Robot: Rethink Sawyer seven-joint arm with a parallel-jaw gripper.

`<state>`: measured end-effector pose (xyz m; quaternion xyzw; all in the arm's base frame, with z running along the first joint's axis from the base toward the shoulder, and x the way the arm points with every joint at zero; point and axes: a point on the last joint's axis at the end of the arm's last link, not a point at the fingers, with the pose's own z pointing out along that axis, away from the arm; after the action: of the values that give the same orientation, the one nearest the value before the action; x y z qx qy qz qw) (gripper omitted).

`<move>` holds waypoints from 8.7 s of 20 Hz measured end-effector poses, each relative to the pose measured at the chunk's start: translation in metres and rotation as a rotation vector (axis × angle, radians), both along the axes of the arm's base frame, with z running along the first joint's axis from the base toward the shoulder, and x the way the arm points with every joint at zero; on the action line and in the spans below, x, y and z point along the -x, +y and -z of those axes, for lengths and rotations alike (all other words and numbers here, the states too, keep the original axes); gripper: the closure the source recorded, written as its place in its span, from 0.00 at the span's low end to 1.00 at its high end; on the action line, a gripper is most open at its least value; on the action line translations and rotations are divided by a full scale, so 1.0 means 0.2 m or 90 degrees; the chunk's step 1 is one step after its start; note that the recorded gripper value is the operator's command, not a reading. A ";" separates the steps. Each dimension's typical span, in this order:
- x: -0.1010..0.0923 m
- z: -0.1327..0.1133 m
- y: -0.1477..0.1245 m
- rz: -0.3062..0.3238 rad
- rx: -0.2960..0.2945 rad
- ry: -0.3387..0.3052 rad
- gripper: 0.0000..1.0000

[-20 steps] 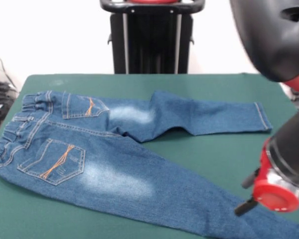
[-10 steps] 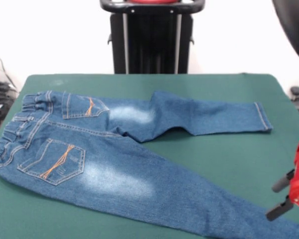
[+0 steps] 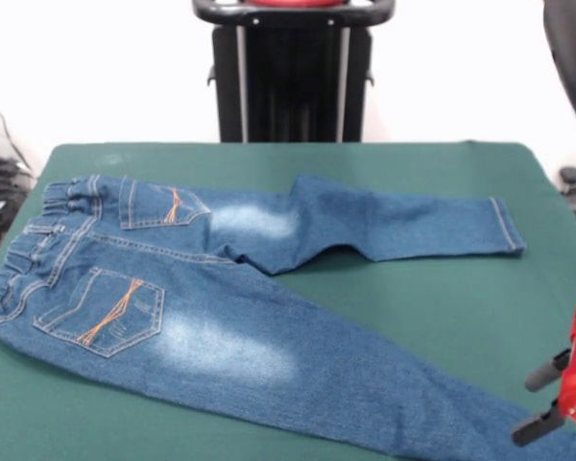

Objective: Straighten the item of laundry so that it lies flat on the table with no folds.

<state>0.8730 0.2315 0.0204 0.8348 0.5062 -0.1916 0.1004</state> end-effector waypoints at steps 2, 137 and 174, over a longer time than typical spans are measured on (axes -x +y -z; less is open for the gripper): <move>0.02 0.08 0.00 0.002 0.010 0.008 0.00; 0.31 0.43 0.30 -0.019 0.106 -0.094 1.00; 0.52 0.42 0.56 -0.041 0.100 -0.054 0.00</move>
<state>0.7696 0.3427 -0.0633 0.8153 0.5113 -0.1916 0.1928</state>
